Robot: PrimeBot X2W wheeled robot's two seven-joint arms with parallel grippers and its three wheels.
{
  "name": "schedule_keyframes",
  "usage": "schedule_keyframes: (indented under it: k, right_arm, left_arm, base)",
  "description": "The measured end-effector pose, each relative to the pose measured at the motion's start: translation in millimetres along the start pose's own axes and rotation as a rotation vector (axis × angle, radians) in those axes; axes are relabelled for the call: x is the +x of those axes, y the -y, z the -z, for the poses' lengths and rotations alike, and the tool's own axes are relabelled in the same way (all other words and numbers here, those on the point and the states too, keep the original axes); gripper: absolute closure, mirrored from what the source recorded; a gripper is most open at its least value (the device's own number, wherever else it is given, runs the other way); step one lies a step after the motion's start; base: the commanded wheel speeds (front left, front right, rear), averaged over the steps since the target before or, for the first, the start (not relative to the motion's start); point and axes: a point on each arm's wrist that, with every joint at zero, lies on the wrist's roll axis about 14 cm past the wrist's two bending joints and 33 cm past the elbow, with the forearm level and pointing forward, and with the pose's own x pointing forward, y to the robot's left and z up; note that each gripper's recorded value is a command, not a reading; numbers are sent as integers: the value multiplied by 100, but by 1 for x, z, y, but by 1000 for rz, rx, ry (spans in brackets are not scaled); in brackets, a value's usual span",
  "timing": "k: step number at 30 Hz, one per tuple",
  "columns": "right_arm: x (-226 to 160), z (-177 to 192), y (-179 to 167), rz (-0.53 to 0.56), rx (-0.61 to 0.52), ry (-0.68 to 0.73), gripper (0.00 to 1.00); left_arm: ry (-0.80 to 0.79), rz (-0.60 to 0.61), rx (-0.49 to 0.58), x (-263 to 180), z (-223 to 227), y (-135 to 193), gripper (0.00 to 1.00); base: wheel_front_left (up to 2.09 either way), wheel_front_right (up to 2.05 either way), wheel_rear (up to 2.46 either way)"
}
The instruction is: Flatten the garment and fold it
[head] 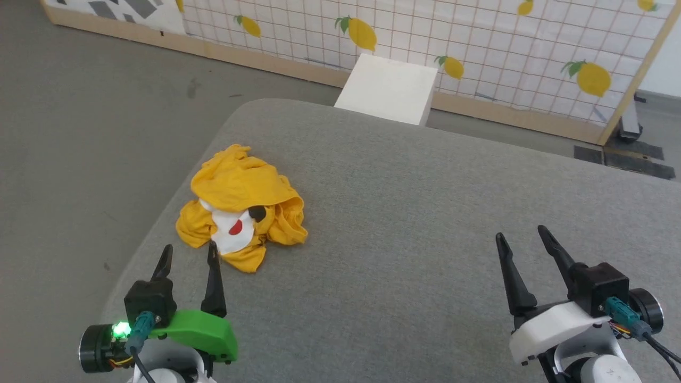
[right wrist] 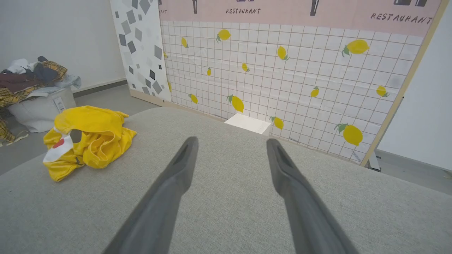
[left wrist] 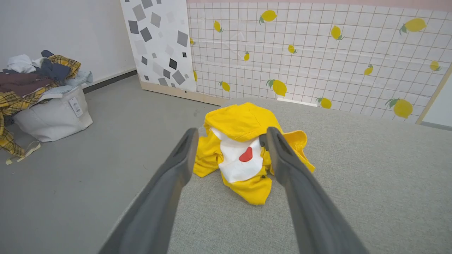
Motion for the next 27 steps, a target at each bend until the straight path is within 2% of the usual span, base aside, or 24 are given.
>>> schedule_keyframes:
  k: [27]
  right_arm:
    - [23, 2, -44, -134, 28, 18, 0]
  left_arm:
    - [18, -162, -23, -27, 2, -50, 0]
  base:
    - [0, 0, 0]
